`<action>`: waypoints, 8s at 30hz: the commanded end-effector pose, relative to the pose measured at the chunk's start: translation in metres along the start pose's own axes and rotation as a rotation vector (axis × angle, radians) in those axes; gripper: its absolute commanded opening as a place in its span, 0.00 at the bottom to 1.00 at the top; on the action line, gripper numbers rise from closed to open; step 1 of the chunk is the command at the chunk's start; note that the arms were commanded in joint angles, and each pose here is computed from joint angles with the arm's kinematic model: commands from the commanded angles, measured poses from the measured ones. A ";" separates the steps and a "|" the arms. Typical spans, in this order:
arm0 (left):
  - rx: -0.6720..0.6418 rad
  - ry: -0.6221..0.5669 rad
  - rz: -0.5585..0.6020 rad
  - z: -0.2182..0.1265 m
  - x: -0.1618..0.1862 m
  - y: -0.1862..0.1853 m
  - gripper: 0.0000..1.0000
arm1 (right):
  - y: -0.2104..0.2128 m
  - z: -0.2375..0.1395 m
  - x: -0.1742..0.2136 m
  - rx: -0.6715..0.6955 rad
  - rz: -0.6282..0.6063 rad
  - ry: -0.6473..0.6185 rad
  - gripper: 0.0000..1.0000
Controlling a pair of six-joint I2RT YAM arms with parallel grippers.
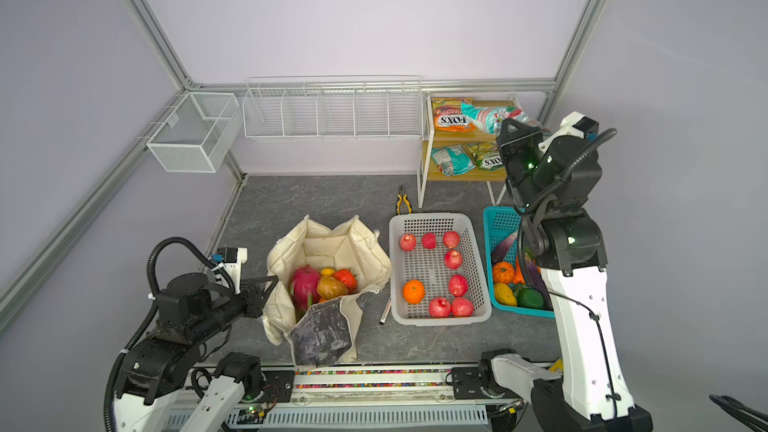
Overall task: Place the food into the grocery bag and tie it
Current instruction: 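Carry the teal candy bag with the right gripper down into the bag, then open the right gripper to release the candy bag and lift out, then raise the right gripper to the orange Fox's Fruits bag on the top shelf, then close the right gripper on the orange Fox's bag and lift it off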
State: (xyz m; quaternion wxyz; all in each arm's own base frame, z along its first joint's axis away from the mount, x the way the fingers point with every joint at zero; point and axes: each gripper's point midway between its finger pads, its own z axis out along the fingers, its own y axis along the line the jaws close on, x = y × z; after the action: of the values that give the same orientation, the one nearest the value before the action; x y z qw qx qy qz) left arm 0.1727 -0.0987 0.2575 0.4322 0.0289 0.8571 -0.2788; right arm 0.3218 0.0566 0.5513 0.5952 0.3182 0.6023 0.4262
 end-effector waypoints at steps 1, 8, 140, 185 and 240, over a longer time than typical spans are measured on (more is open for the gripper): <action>0.011 0.001 0.001 0.001 -0.003 -0.003 0.00 | -0.012 -0.020 0.039 0.016 -0.044 0.124 0.07; 0.025 -0.002 0.010 0.000 -0.002 -0.005 0.00 | -0.051 -0.078 0.129 0.063 -0.089 0.399 0.07; 0.063 -0.041 0.034 -0.010 -0.004 -0.013 0.00 | -0.014 -0.030 0.145 0.113 -0.725 0.418 0.88; 0.117 -0.063 0.064 -0.017 -0.003 -0.023 0.00 | -0.154 0.223 0.030 0.388 -0.317 0.268 0.68; 0.118 -0.090 0.069 -0.022 -0.004 -0.024 0.00 | -0.095 0.176 -0.042 0.295 -0.277 -0.047 0.07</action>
State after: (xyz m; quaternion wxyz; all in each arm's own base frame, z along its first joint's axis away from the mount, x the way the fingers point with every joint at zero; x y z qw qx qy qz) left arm 0.1529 -0.1052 0.2731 0.4587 0.0568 0.8300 -0.3121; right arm 0.5525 0.0173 0.4206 0.5314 0.3279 0.7459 0.2317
